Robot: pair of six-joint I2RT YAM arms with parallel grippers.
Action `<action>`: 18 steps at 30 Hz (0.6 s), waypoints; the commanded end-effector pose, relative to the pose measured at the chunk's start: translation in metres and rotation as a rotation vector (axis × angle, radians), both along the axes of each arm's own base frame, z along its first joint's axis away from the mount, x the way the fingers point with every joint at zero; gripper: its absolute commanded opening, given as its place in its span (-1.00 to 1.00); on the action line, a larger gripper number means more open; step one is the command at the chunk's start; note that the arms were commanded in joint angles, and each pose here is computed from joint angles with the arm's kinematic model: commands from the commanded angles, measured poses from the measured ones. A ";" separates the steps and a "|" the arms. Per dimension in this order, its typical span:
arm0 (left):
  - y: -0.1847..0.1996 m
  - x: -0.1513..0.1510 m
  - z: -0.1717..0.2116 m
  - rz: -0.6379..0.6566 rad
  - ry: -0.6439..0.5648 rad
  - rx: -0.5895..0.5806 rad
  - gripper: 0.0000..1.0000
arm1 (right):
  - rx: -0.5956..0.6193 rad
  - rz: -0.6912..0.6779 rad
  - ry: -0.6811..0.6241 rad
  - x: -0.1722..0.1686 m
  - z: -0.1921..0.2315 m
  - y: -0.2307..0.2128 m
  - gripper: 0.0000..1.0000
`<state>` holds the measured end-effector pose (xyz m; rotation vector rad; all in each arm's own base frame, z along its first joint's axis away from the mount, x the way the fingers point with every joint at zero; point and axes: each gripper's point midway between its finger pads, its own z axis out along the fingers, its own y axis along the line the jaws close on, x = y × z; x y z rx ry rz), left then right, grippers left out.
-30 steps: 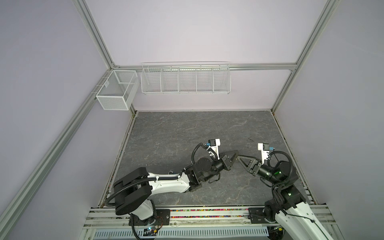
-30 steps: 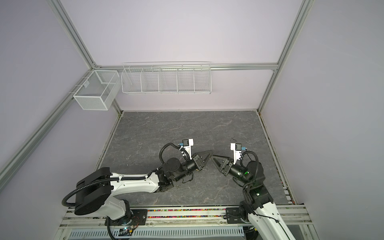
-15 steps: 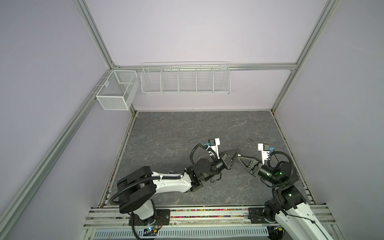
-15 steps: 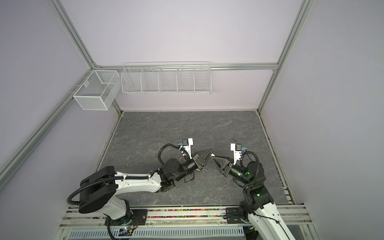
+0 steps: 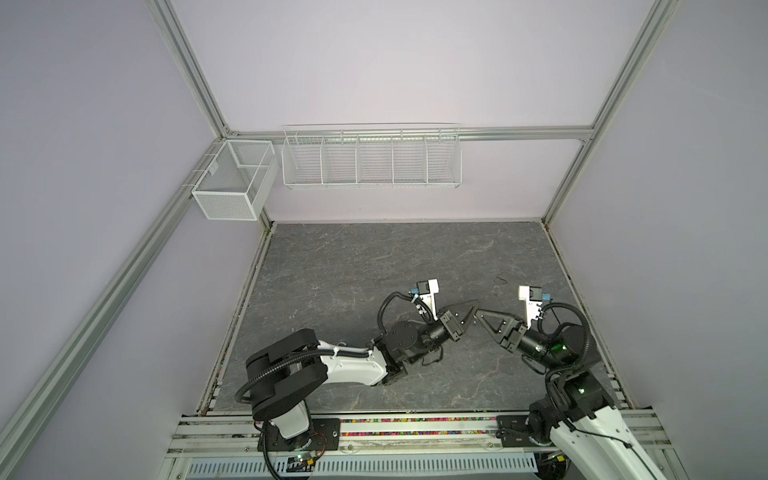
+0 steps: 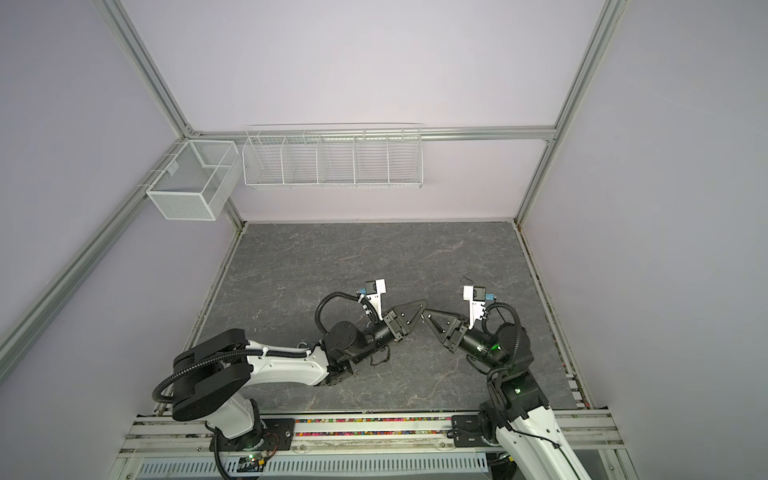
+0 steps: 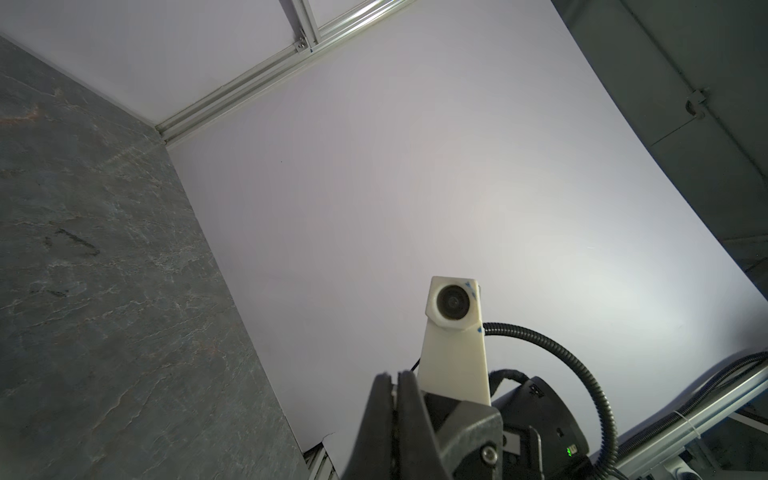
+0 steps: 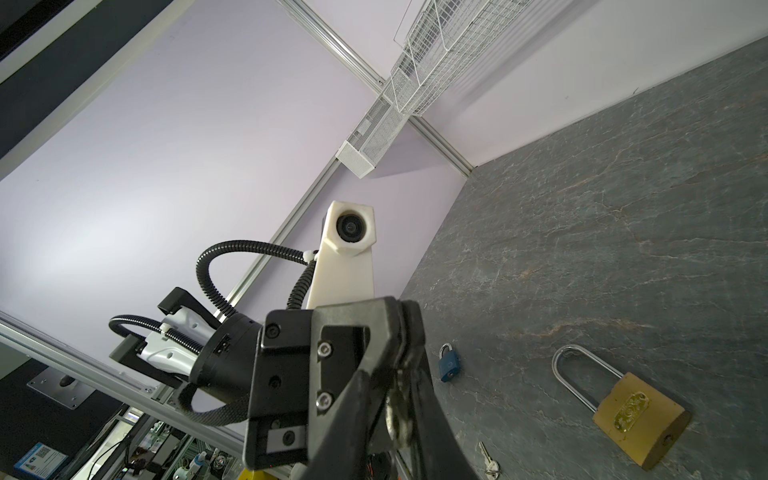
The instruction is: Unlock with the key
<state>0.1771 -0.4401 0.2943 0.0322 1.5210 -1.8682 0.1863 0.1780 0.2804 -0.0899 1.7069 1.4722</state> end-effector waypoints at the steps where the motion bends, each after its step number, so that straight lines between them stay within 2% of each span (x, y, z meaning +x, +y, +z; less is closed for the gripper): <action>1: 0.005 0.001 0.004 0.000 -0.005 -0.039 -1.00 | 0.034 0.014 -0.040 -0.004 0.019 0.001 -0.58; 18: 0.005 0.006 0.005 -0.009 0.006 -0.092 -1.00 | 0.065 0.047 -0.033 -0.005 0.023 0.005 -0.58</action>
